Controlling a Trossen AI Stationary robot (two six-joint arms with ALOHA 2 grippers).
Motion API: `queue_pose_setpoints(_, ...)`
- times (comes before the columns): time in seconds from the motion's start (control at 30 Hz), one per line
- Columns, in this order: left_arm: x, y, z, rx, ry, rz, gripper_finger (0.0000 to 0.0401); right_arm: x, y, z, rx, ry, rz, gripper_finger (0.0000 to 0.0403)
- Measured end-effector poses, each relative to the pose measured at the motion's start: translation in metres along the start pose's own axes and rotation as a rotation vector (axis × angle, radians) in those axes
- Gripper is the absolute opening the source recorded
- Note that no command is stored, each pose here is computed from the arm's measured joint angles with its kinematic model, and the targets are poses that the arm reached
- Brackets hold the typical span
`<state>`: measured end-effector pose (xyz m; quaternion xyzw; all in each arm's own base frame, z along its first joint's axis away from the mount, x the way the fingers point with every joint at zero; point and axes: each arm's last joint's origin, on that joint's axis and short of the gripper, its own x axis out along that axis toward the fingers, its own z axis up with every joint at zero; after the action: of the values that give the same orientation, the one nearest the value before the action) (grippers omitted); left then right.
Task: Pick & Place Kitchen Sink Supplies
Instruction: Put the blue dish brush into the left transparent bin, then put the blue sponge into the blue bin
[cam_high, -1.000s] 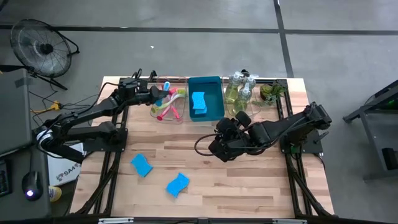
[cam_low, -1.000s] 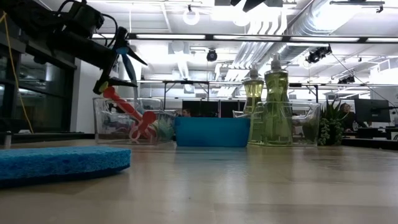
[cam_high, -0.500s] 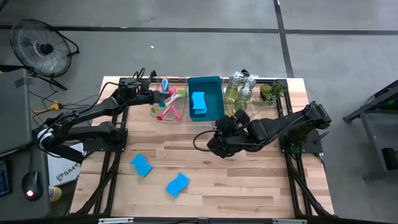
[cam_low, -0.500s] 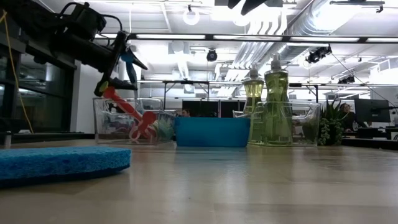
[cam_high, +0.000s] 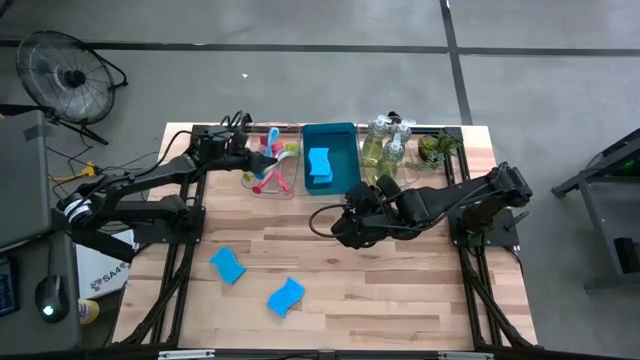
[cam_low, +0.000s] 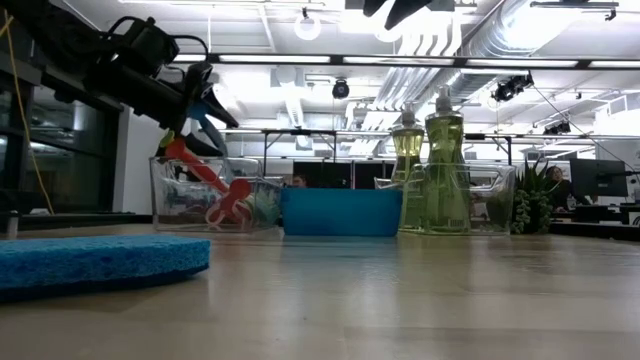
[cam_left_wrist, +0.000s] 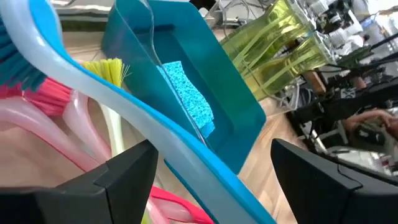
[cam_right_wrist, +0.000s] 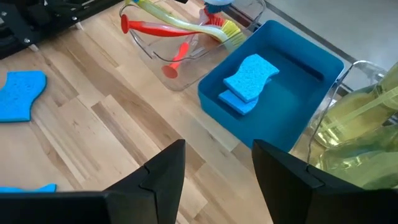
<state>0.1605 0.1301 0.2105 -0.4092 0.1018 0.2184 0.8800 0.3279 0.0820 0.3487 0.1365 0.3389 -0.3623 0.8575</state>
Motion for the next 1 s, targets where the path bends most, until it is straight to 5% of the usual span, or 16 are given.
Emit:
queue_pose_setpoints(0.47, -0.006, -0.018, 0.020, 0.304, 0.090, 0.065, 0.0308, 0.000, 0.000, 0.000, 0.022, 0.017, 0.013, 0.0181)
queue_pose_setpoints(1.0, -0.008, -0.012, 0.010, 0.376, 0.223, 0.085, 0.0308, 0.000, 0.001, -0.001, 0.051, 0.025, 0.018, 0.0181)
